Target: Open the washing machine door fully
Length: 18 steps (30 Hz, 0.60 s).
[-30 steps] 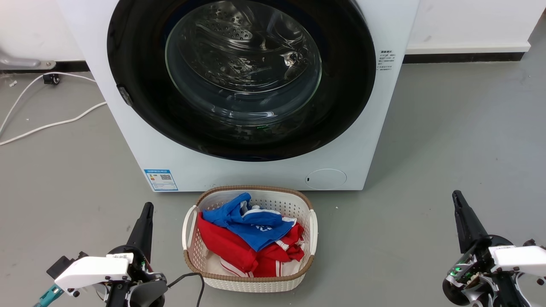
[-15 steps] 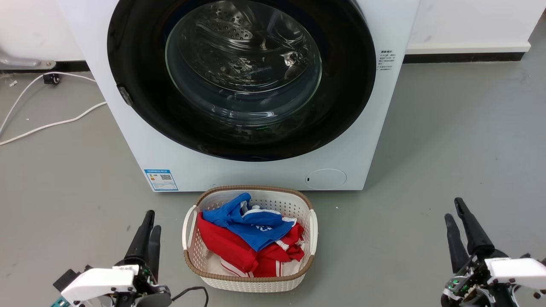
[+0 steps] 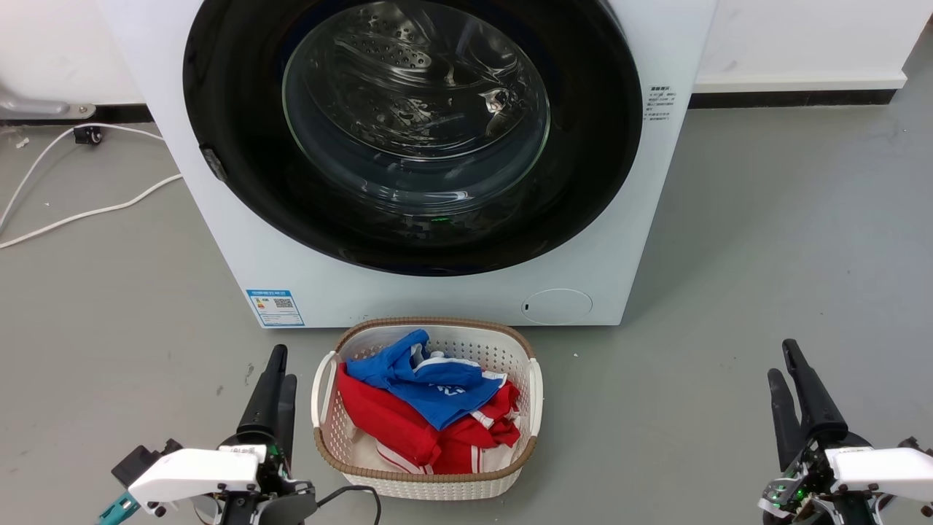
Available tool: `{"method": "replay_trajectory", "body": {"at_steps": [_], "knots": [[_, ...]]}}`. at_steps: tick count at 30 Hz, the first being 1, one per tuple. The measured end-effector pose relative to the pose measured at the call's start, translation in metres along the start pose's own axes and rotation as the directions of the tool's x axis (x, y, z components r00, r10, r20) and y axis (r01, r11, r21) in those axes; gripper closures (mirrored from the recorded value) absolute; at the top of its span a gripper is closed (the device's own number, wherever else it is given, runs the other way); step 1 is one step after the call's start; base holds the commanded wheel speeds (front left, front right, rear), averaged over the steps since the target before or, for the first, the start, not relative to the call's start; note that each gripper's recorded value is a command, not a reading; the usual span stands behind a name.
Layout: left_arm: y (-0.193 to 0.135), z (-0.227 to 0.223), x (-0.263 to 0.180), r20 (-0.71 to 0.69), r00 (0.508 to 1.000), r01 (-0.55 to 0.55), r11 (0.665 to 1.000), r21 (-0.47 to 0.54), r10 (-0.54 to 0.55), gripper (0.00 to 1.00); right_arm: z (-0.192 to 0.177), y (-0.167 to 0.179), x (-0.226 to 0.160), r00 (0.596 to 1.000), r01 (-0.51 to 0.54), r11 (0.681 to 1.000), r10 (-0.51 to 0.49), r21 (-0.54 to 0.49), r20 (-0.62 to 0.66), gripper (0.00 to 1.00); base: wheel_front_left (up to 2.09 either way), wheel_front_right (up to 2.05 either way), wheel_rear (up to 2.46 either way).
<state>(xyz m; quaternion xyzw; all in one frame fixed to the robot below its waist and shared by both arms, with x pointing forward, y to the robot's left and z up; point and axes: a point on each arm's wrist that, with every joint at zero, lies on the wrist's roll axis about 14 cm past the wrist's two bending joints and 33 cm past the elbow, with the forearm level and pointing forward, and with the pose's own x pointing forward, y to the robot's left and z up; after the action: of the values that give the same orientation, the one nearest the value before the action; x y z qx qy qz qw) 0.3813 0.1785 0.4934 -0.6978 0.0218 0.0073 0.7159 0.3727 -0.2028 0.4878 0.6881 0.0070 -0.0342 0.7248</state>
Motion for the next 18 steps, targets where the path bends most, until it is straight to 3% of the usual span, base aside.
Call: {"method": "replay_trajectory", "body": {"at_steps": [5,6,9,13,14,18], "knots": [[-0.003,-0.004,0.001,-0.003,1.000,0.008,0.998,0.055,-0.008,0.00,0.004,0.003,0.000,1.000,-0.007,0.996,0.008,-0.091,0.009,0.00,0.00,0.00,0.00],[-0.003,-0.005,0.001,-0.002,1.000,0.008,0.995,0.099,-0.008,0.00,0.007,0.005,-0.001,1.000,-0.013,0.985,0.016,-0.169,0.015,0.00,0.00,0.00,0.00],[-0.003,-0.005,0.000,0.001,1.000,0.009,0.988,0.153,-0.010,0.00,0.008,0.007,-0.001,1.000,-0.017,0.970,0.022,-0.243,0.019,0.00,0.00,0.00,0.00],[-0.004,-0.002,0.000,0.012,1.000,0.012,0.972,0.236,-0.015,0.00,0.010,0.007,-0.003,0.999,-0.014,0.937,0.024,-0.350,0.025,0.00,0.00,0.00,0.00],[-0.006,0.001,0.000,0.025,0.999,0.013,0.963,0.270,-0.021,0.00,0.011,0.010,-0.003,0.999,-0.021,0.908,0.036,-0.418,0.027,0.00,0.00,0.00,0.00],[-0.008,0.001,0.000,0.026,0.999,0.017,0.941,0.338,-0.028,0.00,0.011,0.012,-0.004,0.999,-0.025,0.865,0.046,-0.500,0.029,0.00,0.00,0.00,0.00]]}}
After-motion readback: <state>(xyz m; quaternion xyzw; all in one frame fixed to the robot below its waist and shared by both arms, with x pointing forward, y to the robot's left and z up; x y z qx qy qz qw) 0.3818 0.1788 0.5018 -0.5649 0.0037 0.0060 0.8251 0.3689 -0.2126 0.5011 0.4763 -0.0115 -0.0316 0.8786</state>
